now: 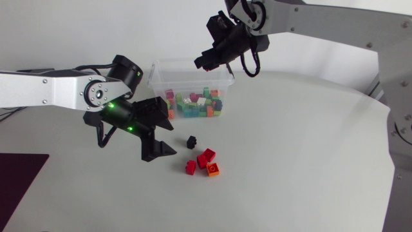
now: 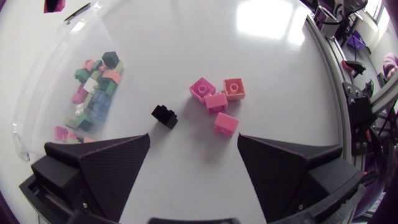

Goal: Place the duplo bricks in the container

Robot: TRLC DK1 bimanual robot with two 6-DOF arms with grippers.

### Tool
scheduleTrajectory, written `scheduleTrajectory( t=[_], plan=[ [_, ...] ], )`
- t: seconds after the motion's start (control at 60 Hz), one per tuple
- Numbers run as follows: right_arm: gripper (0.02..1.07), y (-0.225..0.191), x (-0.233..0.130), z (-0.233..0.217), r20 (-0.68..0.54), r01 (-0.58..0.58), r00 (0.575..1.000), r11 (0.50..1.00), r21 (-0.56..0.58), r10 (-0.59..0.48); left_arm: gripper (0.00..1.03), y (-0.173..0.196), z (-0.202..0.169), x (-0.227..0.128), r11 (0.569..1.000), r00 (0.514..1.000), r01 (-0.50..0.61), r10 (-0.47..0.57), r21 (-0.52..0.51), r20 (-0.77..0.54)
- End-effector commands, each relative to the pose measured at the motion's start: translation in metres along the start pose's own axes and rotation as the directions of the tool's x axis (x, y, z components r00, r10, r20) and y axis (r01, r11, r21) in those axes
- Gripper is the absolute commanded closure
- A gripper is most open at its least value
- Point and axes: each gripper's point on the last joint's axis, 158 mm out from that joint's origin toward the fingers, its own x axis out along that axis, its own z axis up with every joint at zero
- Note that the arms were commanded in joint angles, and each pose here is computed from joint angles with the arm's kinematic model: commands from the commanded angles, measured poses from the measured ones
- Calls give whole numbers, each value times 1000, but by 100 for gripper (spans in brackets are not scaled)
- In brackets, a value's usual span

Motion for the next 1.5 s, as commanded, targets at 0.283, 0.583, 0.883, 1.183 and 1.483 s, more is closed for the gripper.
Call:
scheduleTrajectory(
  t=[0.283, 0.583, 0.883, 1.183, 1.483],
  plan=[
    [87, -15, 15, 14, 63, 14, 998, 999, 31, -16, 6, -24, -19, 16, 997, 997, 67, -66, 26, -43],
    [87, -12, 26, 28, 123, 17, 992, 1000, 25, -20, 6, -30, -24, 19, 996, 995, 81, -80, 23, -56],
    [30, -18, 26, 41, 150, 30, 988, 999, 40, -36, 6, -33, -24, 19, 996, 995, 85, -83, 34, -57],
    [6, -24, -10, 41, 150, 48, 987, 998, 47, -55, 6, -46, -24, 33, 990, 989, 124, -118, 73, -89],
    [6, -35, -60, -2, 108, 39, 993, 998, 46, -44, 6, -54, -25, 52, 976, 980, 175, -161, 132, -114]
  ],
)
